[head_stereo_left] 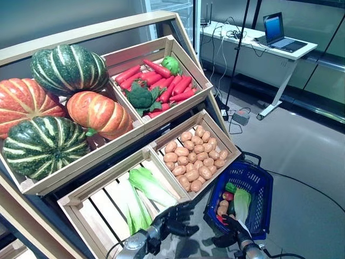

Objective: Put vegetables into the basket

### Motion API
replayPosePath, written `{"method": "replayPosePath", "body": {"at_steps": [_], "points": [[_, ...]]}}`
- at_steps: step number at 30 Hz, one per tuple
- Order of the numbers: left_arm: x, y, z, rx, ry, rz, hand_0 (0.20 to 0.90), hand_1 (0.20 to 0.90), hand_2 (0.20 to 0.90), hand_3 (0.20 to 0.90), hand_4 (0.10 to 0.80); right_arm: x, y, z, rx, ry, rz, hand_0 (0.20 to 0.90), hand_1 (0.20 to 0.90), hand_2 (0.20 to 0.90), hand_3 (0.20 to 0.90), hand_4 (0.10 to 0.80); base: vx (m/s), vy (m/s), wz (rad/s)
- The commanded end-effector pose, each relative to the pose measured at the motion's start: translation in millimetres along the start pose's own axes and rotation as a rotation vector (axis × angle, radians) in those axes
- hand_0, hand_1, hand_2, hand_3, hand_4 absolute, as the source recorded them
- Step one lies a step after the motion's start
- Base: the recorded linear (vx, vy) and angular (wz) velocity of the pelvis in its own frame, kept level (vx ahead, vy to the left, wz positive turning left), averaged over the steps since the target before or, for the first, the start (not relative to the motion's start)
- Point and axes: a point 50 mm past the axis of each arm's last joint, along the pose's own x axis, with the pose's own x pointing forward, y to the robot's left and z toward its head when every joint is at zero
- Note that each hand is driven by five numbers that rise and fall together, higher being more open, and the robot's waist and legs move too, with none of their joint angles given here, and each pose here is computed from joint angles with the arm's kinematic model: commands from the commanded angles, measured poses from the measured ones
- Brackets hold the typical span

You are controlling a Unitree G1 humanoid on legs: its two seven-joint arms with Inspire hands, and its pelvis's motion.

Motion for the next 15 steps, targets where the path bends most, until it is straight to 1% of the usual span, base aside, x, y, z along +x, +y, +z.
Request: {"method": "replayPosePath", "body": {"at_steps": [1, 3, 5, 6, 7, 8, 9, 12, 13, 14, 15], "points": [[16.8, 2.7, 60.0, -0.057, -0.311, -0.057, 0.9, 0.9, 0.9, 0.9, 0.8, 11.9, -13.1, 33.8, 0.019, -0.113, -0.075, 0.9, 0.9, 0.9, 0.9, 0.8, 0.032, -0.011, 0.02], [14.2, 6.0, 68.9, -0.094, -0.394, -0.026, 0.9, 0.9, 0.9, 0.9, 0.8, 10.8, -10.9, 31.2, 0.038, -0.103, -0.069, 0.9, 0.9, 0.9, 0.9, 0.8, 0.013, -0.007, 0.03], [12.2, 11.4, 78.8, -0.069, -0.456, 0.069, 0.9, 0.9, 0.9, 0.9, 0.8, 10.5, -8.9, 29.5, 0.074, -0.088, -0.063, 0.9, 0.9, 0.9, 0.9, 0.8, 0.006, -0.01, 0.06], [12.0, 12.4, 80.9, -0.064, -0.466, 0.083, 0.9, 0.9, 0.9, 0.9, 0.8, 10.4, -8.7, 29.2, 0.081, -0.086, -0.062, 0.9, 0.9, 0.9, 0.9, 0.8, 0.008, -0.013, 0.04], [10.8, 18.9, 90.0, -0.031, -0.494, 0.202, 0.9, 0.9, 0.9, 0.9, 0.8, 10.1, -8.7, 27.6, 0.138, -0.077, -0.059, 0.9, 0.9, 0.9, 0.9, 0.8, 0.016, -0.01, 0.03], [9.1, 22.3, 93.3, -0.002, -0.506, 0.261, 0.9, 0.9, 0.9, 0.9, 0.8, 9.6, -9.2, 26.8, 0.169, -0.077, -0.065, 0.9, 0.9, 0.9, 0.9, 0.8, 0.029, -0.012, 0.05], [7.1, 26.1, 98.6, 0.052, -0.514, 0.34, 0.9, 0.9, 0.9, 0.9, 0.8, 9.0, -9.1, 26.7, 0.214, -0.082, -0.063, 0.9, 0.9, 0.9, 0.9, 0.8, 0.04, -0.006, 0.05], [1.4, 37.2, 103.4, 0.264, -0.454, 0.599, 0.9, 0.9, 0.9, 0.9, 0.8, 6.3, -8.2, 30.5, 0.328, -0.127, -0.056, 0.9, 0.9, 0.9, 0.9, 0.8, 0.07, -0.004, 0.05], [0.3, 39.0, 104.3, 0.294, -0.445, 0.635, 0.9, 0.9, 0.9, 0.9, 0.8, 5.7, -10.0, 33.2, 0.352, -0.148, -0.066, 0.9, 0.9, 0.9, 0.9, 0.8, 0.045, 0.004, 0.03], [-1.4, 41.6, 106.4, 0.334, -0.439, 0.684, 0.9, 0.9, 0.9, 0.9, 0.8, 5.0, -12.1, 37.5, 0.378, -0.175, -0.071, 0.9, 0.9, 0.9, 0.9, 0.8, 0.037, 0.016, 0.02], [-4.3, 45.7, 111.0, 0.397, -0.435, 0.762, 0.9, 0.9, 0.9, 0.9, 0.8, 3.0, -15.9, 49.8, 0.41, -0.249, -0.068, 0.9, 0.9, 0.9, 0.9, 0.8, 0.032, 0.019, 0.02]]}}
